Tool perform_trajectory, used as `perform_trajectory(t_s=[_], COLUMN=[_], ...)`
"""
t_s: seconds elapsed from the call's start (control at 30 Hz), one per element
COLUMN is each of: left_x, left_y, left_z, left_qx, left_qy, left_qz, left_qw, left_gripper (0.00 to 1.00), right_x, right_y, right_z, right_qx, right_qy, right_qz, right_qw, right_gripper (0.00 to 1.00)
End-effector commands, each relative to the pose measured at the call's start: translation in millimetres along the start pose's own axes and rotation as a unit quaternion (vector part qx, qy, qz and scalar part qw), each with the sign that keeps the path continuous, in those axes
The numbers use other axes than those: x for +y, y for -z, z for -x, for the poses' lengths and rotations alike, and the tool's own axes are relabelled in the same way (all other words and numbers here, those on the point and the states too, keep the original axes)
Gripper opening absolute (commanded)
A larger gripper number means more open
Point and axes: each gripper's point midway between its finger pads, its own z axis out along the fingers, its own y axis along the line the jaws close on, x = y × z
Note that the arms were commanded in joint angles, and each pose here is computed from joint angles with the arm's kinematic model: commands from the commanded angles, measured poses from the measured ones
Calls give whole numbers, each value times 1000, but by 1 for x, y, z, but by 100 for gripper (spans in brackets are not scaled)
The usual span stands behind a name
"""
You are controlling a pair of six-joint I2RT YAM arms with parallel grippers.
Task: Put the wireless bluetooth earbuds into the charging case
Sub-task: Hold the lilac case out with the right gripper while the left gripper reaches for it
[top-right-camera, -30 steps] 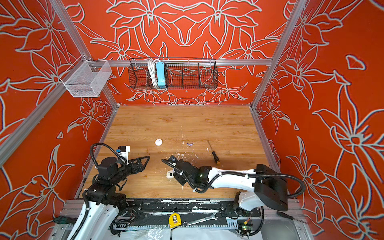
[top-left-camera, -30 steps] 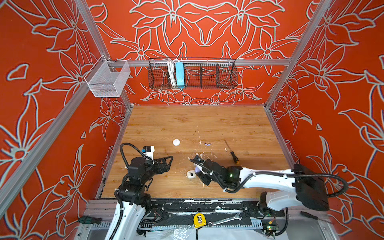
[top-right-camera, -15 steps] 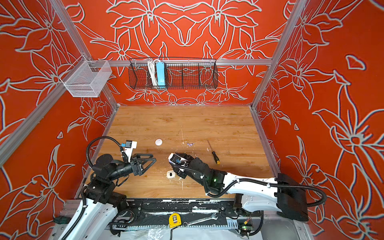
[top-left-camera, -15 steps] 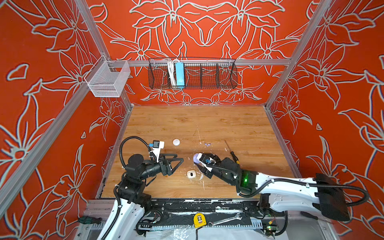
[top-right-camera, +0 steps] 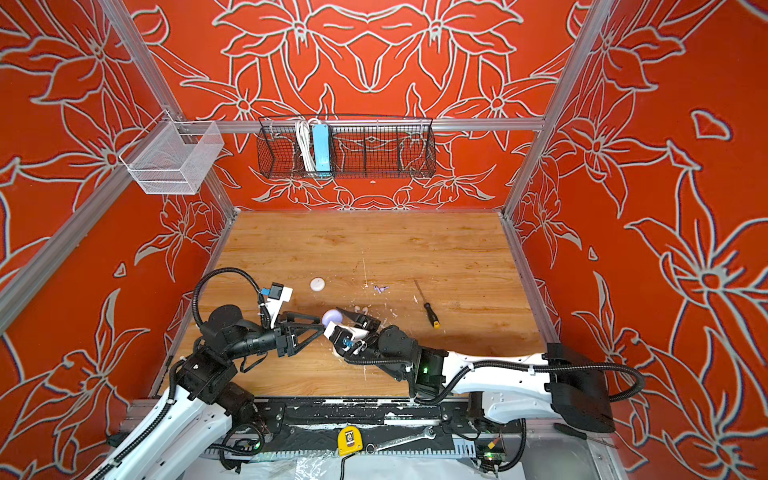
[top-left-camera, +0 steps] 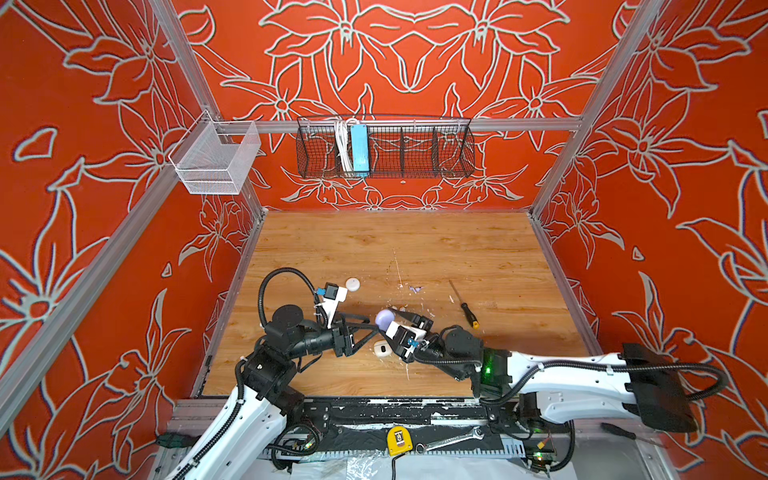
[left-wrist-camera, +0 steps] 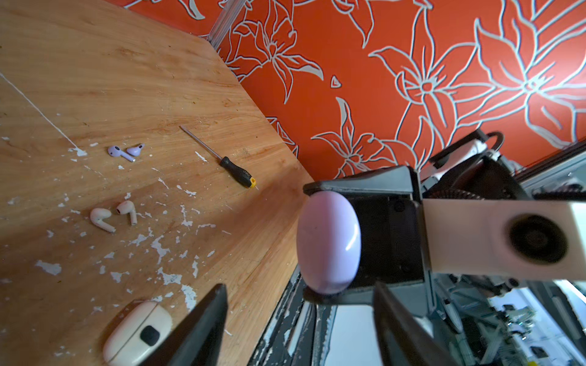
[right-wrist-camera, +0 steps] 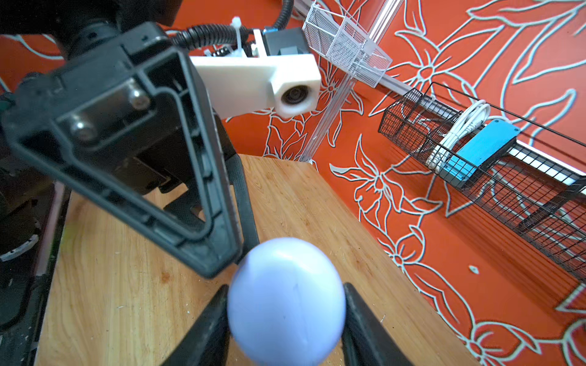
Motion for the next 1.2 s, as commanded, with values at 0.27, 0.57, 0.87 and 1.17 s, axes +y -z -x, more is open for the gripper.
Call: perform_trajectory(t_s=[0.27,0.57,0.87,1.17], left_x=[-14,-17,-15,-9], left_y=[-4,-15,-20,-27], left_z=[12,11,10,8], left_qx=[-10,3,6,15], left_qy=[-32,-37,-38,-32], left_qz=[-6,-8,0,7], left_qw=[999,999,999,999], left_gripper=[57,53,46,42], right_x=[-10,-5,-3,0], right_y=[-3,-3,-2,-3], right_z=[20,23,25,26], right_qx=[-29,-31,-36,-38], right_qy=[14,14,17,24], right_qz=[-27,-15,-14,-10], right_qw=[999,999,999,999], right_gripper=[27,27,27,27])
